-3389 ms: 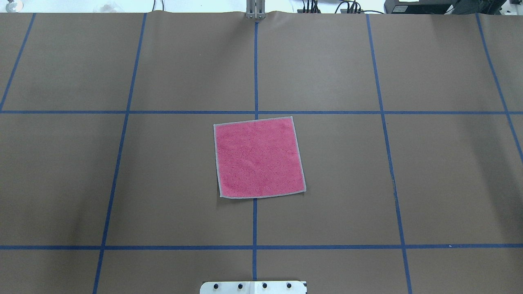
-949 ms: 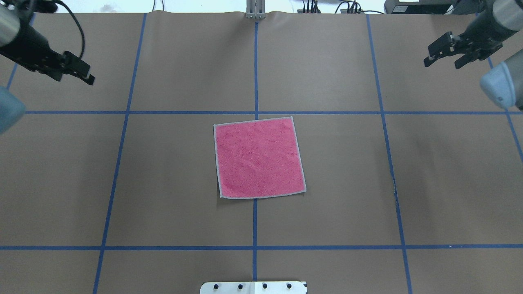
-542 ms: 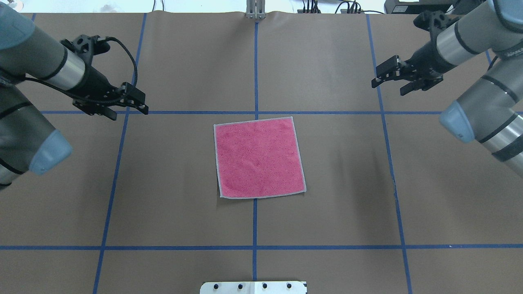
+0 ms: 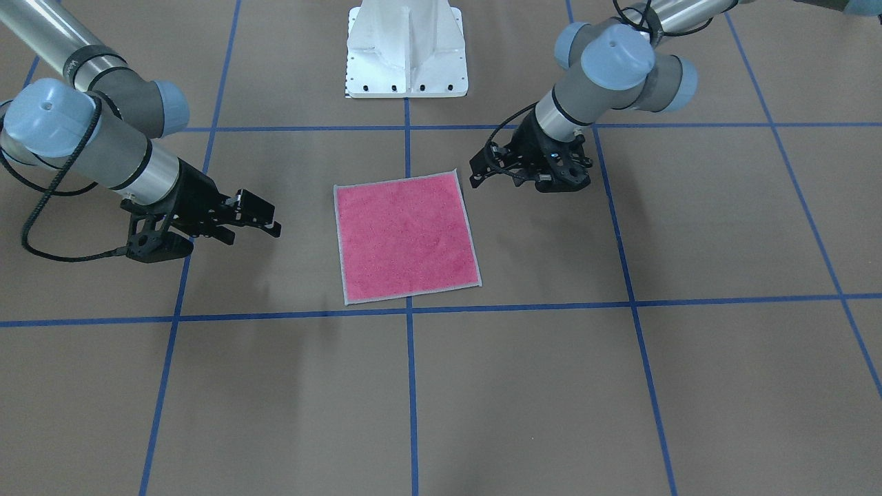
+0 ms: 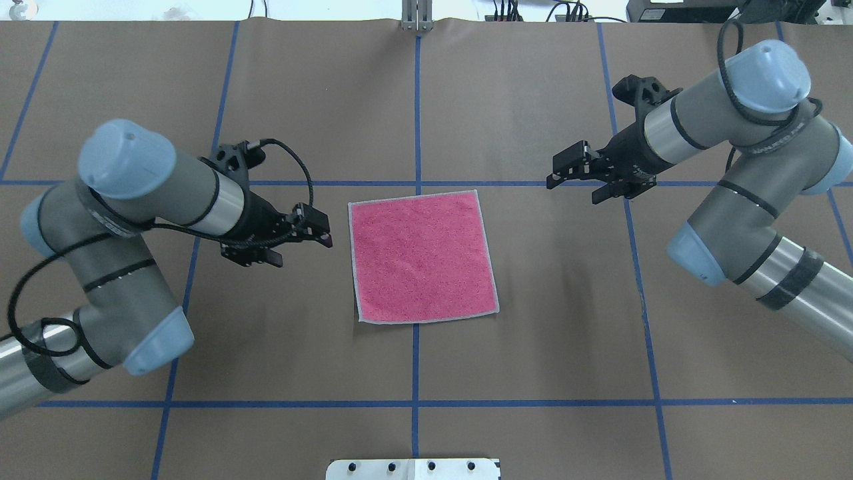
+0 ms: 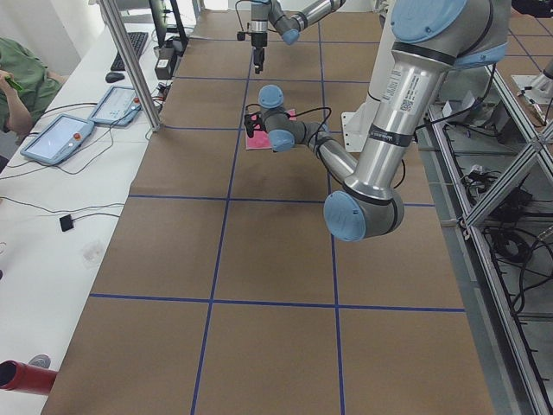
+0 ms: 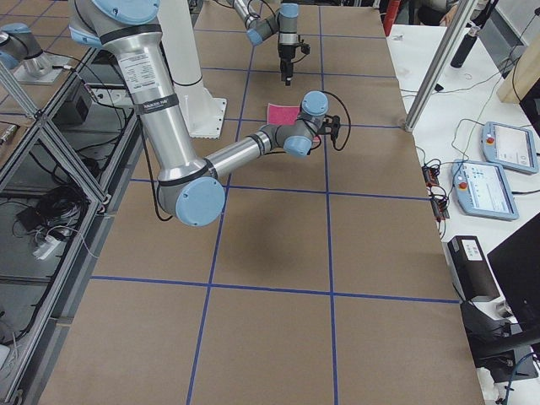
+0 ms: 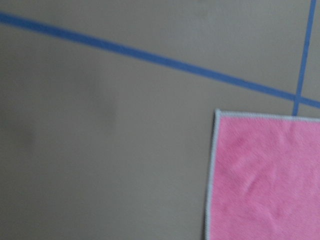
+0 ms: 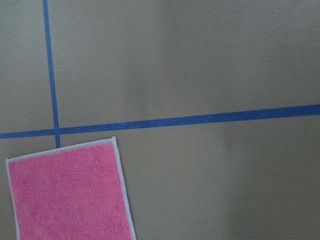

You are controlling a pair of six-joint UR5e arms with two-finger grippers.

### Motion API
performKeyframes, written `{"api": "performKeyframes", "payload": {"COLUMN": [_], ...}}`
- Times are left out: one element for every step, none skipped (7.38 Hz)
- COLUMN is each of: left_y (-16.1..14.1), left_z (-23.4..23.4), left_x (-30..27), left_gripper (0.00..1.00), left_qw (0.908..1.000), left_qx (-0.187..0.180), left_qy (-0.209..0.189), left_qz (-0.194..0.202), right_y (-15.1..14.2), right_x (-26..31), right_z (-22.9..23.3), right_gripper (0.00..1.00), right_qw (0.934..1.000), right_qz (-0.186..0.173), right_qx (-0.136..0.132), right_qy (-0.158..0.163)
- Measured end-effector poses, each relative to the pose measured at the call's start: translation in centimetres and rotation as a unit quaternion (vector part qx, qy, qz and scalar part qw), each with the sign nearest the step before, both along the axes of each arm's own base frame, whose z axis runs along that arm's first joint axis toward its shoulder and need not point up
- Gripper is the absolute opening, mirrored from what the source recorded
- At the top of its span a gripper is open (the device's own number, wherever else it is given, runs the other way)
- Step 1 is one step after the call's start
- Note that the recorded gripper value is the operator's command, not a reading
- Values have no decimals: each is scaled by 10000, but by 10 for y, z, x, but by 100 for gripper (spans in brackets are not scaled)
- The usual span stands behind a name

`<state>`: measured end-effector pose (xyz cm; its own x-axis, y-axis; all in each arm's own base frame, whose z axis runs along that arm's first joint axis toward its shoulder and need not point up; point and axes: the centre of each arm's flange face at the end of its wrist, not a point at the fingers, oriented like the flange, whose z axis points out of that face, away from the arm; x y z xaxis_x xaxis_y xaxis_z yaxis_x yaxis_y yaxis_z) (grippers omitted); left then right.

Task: Fold towel twice with both arms
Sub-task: 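Move the left gripper to the towel's near corner while the right gripper approaches, then grasp the pink towel's near corner with the left gripper while the right gripper descends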

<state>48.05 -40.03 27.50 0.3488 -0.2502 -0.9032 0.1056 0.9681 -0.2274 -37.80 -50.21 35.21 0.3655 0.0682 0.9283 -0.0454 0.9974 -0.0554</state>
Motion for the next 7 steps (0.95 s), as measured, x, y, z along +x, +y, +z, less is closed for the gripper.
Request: {"api": "performKeyframes", "payload": {"left_y": [19, 34, 43, 47, 47, 47, 46], "left_z": [-4, -8, -11, -14, -14, -11, -8], "left_x": [20, 35, 49, 61, 72, 79, 83], "left_gripper": [100, 98, 93, 90, 87, 86, 82], "left_qw": [10000, 10000, 9998, 9997, 9997, 9996, 9995], "left_qx": [-24, -86, -188, -235, -243, -249, -251], "left_qy": [-1, -1, -3, -22, -62, -106, -145], "left_qz": [-5, 18, 21, -15, -61, -79, -94], "right_y": [9, 18, 24, 29, 32, 34, 35], "right_x": [-13, -23, -30, -34, -36, -38, -39], "right_z": [-3, -6, -9, -13, -16, -18, -19], "right_gripper": [100, 100, 100, 100, 100, 100, 100], "right_qw": [10000, 9998, 9997, 9995, 9994, 9993, 9993], "right_qz": [-85, -170, -236, -281, -309, -327, -345], "right_qx": [40, 63, 77, 91, 105, 115, 119], "right_qy": [-3, -20, -41, -66, -89, -104, -112]}}
